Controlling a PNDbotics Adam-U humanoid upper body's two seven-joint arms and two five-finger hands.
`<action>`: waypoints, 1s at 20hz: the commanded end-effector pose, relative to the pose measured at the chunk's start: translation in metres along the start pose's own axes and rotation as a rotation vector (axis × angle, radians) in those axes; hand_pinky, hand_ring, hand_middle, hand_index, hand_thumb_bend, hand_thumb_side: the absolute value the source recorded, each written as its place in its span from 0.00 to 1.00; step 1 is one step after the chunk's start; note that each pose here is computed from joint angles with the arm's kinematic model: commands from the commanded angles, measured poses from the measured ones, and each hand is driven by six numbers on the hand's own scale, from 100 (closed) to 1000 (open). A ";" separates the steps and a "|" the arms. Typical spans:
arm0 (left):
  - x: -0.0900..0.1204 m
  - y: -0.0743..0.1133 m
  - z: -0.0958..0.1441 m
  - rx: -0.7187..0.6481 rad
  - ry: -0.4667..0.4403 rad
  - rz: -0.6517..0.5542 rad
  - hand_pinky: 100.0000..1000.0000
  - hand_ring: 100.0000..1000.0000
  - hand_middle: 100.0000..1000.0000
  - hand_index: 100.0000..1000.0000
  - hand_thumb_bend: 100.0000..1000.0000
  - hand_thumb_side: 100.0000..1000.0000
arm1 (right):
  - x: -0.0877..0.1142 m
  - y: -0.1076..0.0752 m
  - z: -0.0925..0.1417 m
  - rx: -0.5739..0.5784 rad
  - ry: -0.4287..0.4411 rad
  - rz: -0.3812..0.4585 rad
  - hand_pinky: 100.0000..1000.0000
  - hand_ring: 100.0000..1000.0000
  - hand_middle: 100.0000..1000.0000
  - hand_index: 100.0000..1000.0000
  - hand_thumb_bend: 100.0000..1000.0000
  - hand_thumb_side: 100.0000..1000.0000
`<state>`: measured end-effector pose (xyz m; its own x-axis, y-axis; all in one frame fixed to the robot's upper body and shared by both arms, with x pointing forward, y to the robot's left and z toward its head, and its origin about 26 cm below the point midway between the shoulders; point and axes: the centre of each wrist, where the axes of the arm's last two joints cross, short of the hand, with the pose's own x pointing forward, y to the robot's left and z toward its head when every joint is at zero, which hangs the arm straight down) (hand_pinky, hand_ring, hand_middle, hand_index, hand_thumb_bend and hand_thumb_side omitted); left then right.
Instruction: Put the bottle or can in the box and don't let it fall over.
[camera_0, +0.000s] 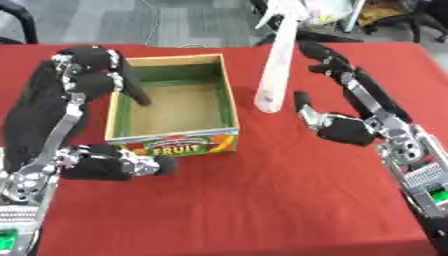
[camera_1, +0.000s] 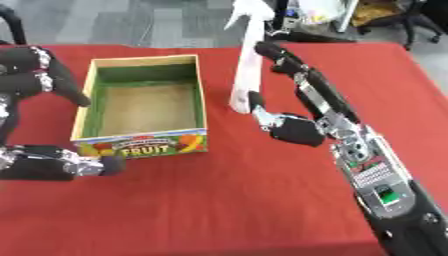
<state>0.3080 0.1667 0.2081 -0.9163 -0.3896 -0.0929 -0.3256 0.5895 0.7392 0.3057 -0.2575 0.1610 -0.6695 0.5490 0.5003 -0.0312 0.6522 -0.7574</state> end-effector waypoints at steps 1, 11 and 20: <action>-0.004 0.007 -0.001 -0.030 0.008 -0.010 0.49 0.46 0.39 0.46 0.79 0.18 | 0.005 -0.007 -0.002 -0.022 -0.025 -0.006 0.89 1.00 1.00 1.00 0.00 0.41; -0.003 0.011 -0.002 -0.016 -0.013 0.000 0.49 0.45 0.36 0.44 0.81 0.14 | 0.004 -0.006 -0.001 -0.016 -0.027 0.003 0.89 1.00 1.00 1.00 0.00 0.41; -0.001 0.011 -0.002 0.009 -0.015 0.001 0.46 0.39 0.33 0.43 1.00 0.07 | 0.005 -0.007 -0.002 -0.017 -0.026 0.030 0.89 1.00 1.00 1.00 0.00 0.41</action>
<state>0.3080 0.1701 0.2103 -0.9209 -0.3831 -0.0716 -0.3042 0.5919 0.7464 0.3057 -0.2575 0.1610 -0.6712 0.5479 0.4994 -0.0215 0.6590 -0.7519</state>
